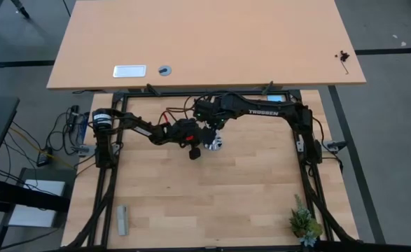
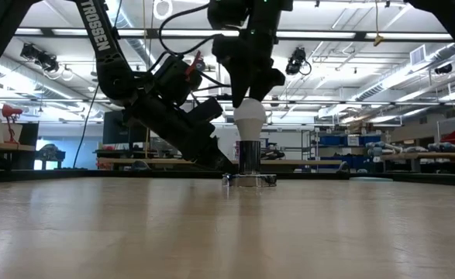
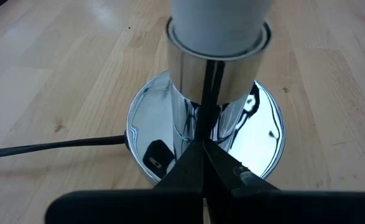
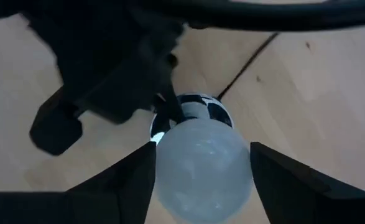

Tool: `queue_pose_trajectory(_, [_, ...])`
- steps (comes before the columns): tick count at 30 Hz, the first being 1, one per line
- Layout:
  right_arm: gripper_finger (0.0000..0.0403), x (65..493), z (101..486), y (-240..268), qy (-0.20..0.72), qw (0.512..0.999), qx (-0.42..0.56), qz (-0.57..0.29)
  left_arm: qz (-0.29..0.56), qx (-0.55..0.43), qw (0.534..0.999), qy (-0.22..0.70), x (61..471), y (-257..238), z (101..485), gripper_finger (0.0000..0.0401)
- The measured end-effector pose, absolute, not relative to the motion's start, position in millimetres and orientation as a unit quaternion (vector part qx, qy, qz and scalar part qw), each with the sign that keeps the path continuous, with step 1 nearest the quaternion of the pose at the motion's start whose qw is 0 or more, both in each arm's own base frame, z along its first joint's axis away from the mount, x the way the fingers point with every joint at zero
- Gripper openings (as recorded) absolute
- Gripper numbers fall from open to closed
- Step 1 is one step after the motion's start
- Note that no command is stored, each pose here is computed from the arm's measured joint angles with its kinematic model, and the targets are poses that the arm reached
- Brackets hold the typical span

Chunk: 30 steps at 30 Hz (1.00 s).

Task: Screw lightbulb
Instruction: Insert the lightbulb into the lamp socket

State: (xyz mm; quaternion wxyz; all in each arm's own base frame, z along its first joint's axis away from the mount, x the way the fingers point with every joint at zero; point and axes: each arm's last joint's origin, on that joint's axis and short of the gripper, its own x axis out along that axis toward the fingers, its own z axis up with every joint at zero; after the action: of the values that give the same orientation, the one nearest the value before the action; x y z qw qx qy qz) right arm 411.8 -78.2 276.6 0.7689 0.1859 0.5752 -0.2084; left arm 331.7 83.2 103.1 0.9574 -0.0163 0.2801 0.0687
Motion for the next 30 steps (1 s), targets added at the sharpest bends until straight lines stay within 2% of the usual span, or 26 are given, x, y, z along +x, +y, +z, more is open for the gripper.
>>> queue_pose_trajectory(7, [0.0289, 413.5, 301.0, -77.3, 0.575, 0.795, 0.132, -0.141, 0.069, -0.016, 0.957, 0.28, 331.7, 83.2, 103.1, 0.0])
queue_pose_trajectory(11, [0.0298, 411.3, 312.3, -76.4, 0.584, 0.809, 0.017, -0.059, 0.069, -0.016, 0.957, 0.28, 331.7, 83.2, 103.1, 0.0])
queue_pose_trajectory(14, [0.0298, 407.6, 310.2, -74.4, 0.605, 0.792, -0.082, 0.02, 0.069, -0.016, 0.957, 0.28, 331.7, 83.2, 103.3, 0.0])
queue_pose_trajectory(17, [0.0291, 408.4, 301.7, -74.9, 0.609, 0.78, -0.134, 0.053, 0.069, -0.017, 0.957, 0.28, 331.6, 83.2, 103.2, 0.0])
queue_pose_trajectory(25, [0.0267, 410.2, 280.0, -77.8, 0.613, 0.777, -0.133, 0.051, 0.069, -0.017, 0.957, 0.28, 331.6, 83.2, 103.2, 0.0])
queue_pose_trajectory(30, [0.0244, 409.5, 279.4, -80.5, 0.615, 0.787, -0.026, -0.038, 0.069, -0.017, 0.957, 0.281, 331.6, 83.2, 103.1, 0.0])
